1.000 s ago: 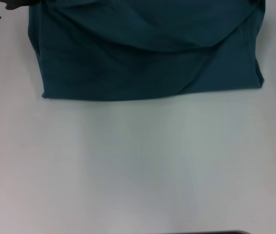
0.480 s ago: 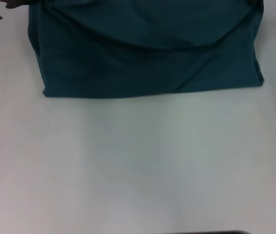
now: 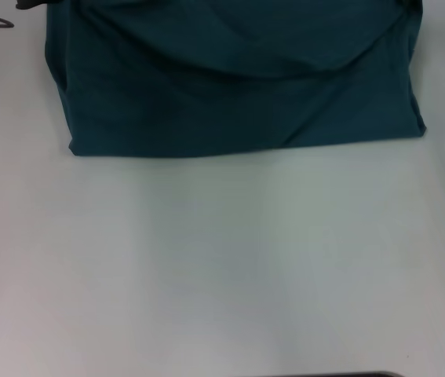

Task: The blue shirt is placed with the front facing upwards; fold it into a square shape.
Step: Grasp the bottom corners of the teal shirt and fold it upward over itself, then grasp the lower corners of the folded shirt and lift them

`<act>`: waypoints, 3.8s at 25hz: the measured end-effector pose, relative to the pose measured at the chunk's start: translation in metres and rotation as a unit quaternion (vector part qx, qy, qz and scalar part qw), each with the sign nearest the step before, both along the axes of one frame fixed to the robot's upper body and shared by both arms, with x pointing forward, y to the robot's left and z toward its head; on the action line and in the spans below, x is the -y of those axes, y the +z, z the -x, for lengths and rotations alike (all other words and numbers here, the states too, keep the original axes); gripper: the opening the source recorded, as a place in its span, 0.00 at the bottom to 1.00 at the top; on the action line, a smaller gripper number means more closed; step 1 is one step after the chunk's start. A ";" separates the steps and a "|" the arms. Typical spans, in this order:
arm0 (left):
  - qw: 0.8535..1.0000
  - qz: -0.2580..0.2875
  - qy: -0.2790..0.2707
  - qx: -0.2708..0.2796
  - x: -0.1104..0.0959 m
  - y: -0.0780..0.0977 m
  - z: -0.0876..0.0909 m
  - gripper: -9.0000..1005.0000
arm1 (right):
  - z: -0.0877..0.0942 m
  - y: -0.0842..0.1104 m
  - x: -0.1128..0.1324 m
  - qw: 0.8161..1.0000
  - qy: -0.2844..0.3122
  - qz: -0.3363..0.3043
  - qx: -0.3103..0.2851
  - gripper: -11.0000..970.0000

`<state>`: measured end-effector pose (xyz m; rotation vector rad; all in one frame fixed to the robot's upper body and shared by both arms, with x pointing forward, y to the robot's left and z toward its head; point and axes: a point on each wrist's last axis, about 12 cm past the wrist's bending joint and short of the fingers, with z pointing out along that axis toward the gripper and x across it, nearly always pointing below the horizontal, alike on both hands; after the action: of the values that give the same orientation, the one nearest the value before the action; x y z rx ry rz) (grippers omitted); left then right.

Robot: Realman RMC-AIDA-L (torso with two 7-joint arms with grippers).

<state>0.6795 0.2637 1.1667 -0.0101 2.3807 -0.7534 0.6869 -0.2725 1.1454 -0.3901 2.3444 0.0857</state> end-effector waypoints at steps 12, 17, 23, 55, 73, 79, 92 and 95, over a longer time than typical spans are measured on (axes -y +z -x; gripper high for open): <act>1.000 0.000 0.009 0.000 0.001 -0.001 -0.001 0.07 | -0.009 0.003 -0.023 0.999 0.021 0.030 0.020 0.06; 1.000 0.000 0.009 0.000 0.001 -0.001 -0.001 0.07 | -0.008 0.000 -0.021 0.999 0.019 0.030 0.017 0.06; 1.000 0.010 0.016 -0.005 0.002 0.000 -0.001 0.07 | -0.005 -0.004 -0.016 0.999 0.023 0.038 0.005 0.06; 0.998 0.026 0.052 -0.032 -0.010 -0.014 0.008 0.53 | 0.004 -0.007 -0.028 0.994 0.063 0.076 -0.045 0.80; 0.990 0.141 0.021 -0.017 -0.042 -0.007 0.045 0.53 | 0.065 0.031 0.027 0.953 0.118 -0.275 -0.047 0.80; 0.979 0.204 0.012 -0.012 -0.065 -0.014 0.073 0.53 | 0.108 0.026 0.060 0.916 0.149 -0.371 -0.020 0.80; 0.971 0.233 0.019 -0.045 -0.075 -0.070 0.123 0.52 | 0.188 -0.026 0.099 0.894 0.162 -0.418 -0.003 0.80; 0.969 0.232 0.047 -0.062 -0.076 -0.083 0.128 0.52 | 0.194 -0.032 0.097 0.894 0.166 -0.416 -0.009 0.80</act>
<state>0.5516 0.3395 1.0835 -0.3732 2.2432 -1.2773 0.4932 -0.3695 1.1132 -0.3382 1.9960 1.2069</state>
